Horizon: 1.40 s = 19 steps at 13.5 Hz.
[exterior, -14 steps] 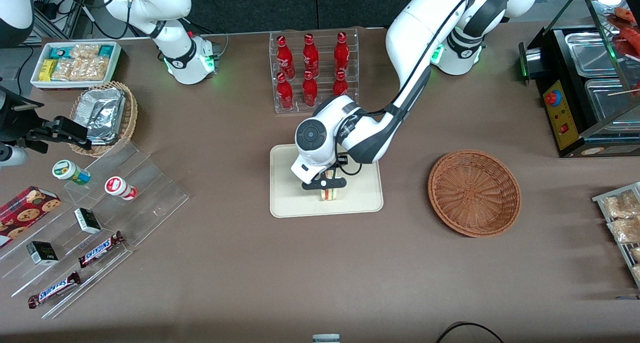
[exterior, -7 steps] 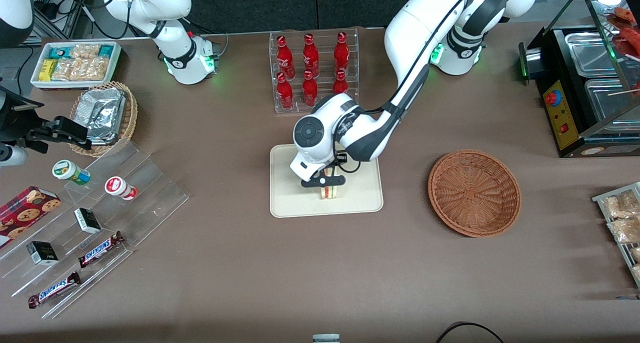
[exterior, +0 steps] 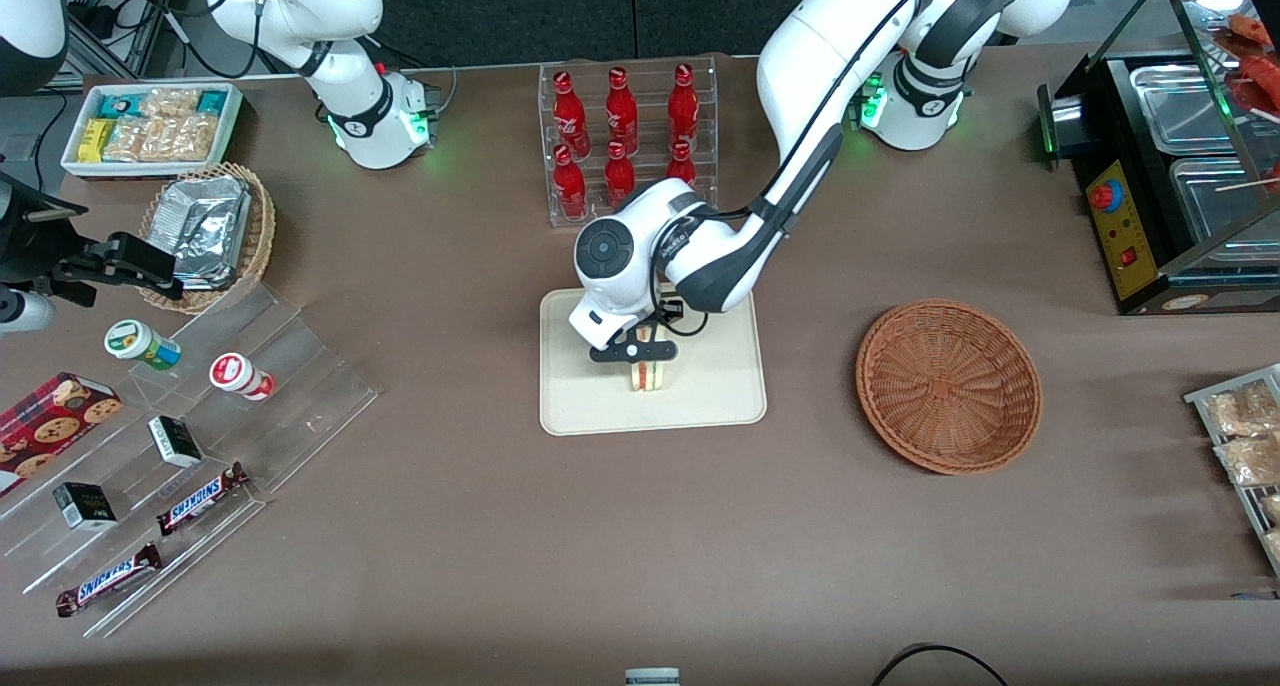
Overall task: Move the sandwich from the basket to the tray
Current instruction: 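Lower the sandwich onto the tray and open the left gripper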
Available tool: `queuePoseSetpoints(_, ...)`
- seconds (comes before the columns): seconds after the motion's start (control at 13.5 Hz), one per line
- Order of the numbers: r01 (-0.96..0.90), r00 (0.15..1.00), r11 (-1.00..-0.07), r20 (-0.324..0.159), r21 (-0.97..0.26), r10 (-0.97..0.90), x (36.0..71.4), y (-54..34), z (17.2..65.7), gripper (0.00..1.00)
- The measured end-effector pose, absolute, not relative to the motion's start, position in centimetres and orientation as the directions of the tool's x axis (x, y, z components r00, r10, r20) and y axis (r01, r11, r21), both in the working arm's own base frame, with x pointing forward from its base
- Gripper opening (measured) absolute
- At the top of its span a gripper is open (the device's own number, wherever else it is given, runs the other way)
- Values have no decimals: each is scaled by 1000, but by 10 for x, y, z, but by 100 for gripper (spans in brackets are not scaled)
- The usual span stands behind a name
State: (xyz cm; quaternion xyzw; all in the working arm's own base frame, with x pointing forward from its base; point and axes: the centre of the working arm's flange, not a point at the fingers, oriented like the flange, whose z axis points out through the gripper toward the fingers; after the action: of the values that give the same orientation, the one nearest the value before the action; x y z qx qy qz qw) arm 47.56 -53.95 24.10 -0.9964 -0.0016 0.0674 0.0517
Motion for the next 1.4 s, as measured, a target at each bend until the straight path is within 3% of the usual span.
queuePoseSetpoints(0.3, 0, 991, -994, -134, -108, 14, 477, -537, 239, 15)
queuePoseSetpoints(0.96, 47, 990, -993, -124, -111, 61, 479, -536, 246, 100)
queuePoseSetpoints(1.18, 76, 990, -990, -112, -122, 90, 481, -531, 285, 100)
queuePoseSetpoints(1.4, 163, 983, -981, -63, -103, 170, 516, -492, 348, 100)
